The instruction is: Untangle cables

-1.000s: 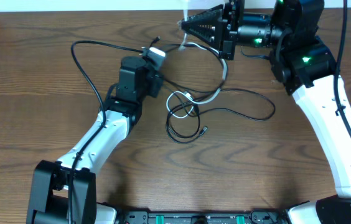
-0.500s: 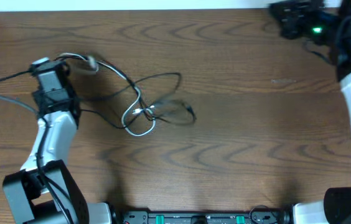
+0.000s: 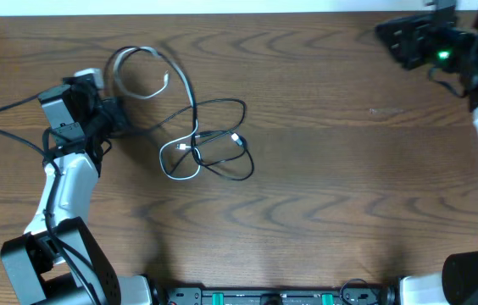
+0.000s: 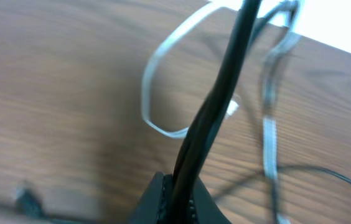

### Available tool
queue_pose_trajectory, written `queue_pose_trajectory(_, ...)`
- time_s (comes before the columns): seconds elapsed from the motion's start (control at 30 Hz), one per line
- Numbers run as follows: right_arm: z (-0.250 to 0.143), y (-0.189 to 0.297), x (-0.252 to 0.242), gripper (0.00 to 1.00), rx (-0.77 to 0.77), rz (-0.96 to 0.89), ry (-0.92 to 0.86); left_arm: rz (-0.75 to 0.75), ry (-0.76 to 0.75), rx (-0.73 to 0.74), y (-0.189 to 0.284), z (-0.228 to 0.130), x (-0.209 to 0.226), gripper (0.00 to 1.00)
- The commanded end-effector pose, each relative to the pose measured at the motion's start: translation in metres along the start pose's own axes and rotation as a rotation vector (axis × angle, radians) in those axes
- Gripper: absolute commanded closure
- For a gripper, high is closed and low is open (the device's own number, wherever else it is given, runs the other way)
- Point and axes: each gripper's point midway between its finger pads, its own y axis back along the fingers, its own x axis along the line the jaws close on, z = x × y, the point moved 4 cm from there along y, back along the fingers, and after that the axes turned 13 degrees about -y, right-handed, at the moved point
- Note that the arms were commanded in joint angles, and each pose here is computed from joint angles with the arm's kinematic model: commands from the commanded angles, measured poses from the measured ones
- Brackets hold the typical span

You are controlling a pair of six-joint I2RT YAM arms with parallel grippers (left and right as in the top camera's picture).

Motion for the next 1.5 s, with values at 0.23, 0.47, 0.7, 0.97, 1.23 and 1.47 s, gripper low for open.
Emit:
queue_pose_trajectory(0.23, -0.075, -0.082, 0.061, 0.37, 0.239, 0.229, 0.189, -0.964, -0.327, -0.25, 0.048, 0.021, -0.15, 0.92)
queue_pose_trajectory(0.47, -0.098, -0.147, 0.053, 0.37, 0.3, 0.327, 0.003, -1.112, -0.309, -0.191, 0.055, 0.002, -0.185, 0.93)
queue_pose_trajectory(0.7, -0.095, -0.17, 0.057, 0.38, 0.27, 0.489, -0.072, -1.134, -0.313, -0.162, 0.055, -0.012, -0.191, 0.93)
queue_pose_trajectory(0.97, -0.101, -0.172, 0.086, 0.39, 0.304, 0.579, -0.084, -1.124, -0.361, -0.142, 0.052, -0.021, -0.2, 0.92)
queue_pose_trajectory(1.23, -0.134, -0.179, 0.09, 0.39, 0.402, 0.499, -0.035, -1.027, -0.38, -0.108, 0.041, -0.024, -0.193, 0.92)
queue_pose_trajectory(1.47, -0.153, -0.178, 0.088, 0.45, 0.454, 0.467, 0.045, -1.025, -0.386, -0.114, 0.04, -0.023, -0.192, 0.93)
